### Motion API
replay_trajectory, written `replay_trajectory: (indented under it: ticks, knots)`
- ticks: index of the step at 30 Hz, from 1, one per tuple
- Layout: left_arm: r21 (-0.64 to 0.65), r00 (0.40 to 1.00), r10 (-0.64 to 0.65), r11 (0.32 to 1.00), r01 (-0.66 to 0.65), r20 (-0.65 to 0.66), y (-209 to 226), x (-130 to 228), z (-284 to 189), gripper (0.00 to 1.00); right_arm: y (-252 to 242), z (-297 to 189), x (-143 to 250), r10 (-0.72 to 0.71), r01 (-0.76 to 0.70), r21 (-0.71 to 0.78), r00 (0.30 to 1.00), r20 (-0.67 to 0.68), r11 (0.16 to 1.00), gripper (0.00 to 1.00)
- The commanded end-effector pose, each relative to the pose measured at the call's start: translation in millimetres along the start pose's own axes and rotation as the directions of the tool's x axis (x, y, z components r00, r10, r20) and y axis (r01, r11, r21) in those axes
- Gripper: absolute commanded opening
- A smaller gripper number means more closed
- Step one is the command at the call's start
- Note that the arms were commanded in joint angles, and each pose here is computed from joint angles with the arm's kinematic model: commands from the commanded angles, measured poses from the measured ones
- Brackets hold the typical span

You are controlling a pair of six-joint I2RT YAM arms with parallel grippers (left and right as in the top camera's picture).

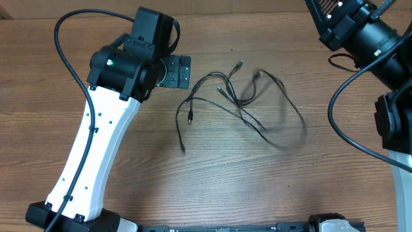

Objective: Untangle cables

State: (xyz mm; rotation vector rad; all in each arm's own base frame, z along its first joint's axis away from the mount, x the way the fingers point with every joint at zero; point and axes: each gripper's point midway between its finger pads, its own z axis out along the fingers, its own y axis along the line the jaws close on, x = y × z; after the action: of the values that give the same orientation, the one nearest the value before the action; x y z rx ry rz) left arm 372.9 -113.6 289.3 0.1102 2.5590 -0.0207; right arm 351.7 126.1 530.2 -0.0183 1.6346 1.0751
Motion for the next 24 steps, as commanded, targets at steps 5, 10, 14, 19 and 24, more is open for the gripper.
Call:
replay_trajectory:
  ticks: [5,10,14,19,24]
  knots:
    - [0.002,1.0,-0.008,1.0,0.008,-0.01,-1.6,0.2,4.6,1.0,-75.3,4.8,44.9,0.094,-0.052,0.284,0.986,-0.136,0.957,0.04]
    - [0.002,1.0,-0.008,1.0,0.008,-0.011,-1.6,0.3,4.6,0.99,-153.9,-22.2,105.4,0.252,-0.034,0.616,0.929,-0.271,0.787,0.77]
    - [0.002,1.0,-0.008,1.0,0.008,-0.01,-1.6,0.2,4.6,0.99,-190.9,-45.0,154.8,0.372,0.059,0.731,0.831,-0.413,0.68,1.0]
    - [0.002,1.0,-0.008,1.0,0.008,-0.01,-1.6,0.2,4.6,1.0,-243.1,-75.4,225.4,0.586,0.167,0.841,0.647,-0.488,0.515,1.0]
    - [0.002,1.0,-0.008,1.0,0.008,-0.011,-1.6,0.3,4.6,1.0,-281.2,-96.5,277.9,0.722,0.222,0.898,0.536,-0.437,0.379,1.0]
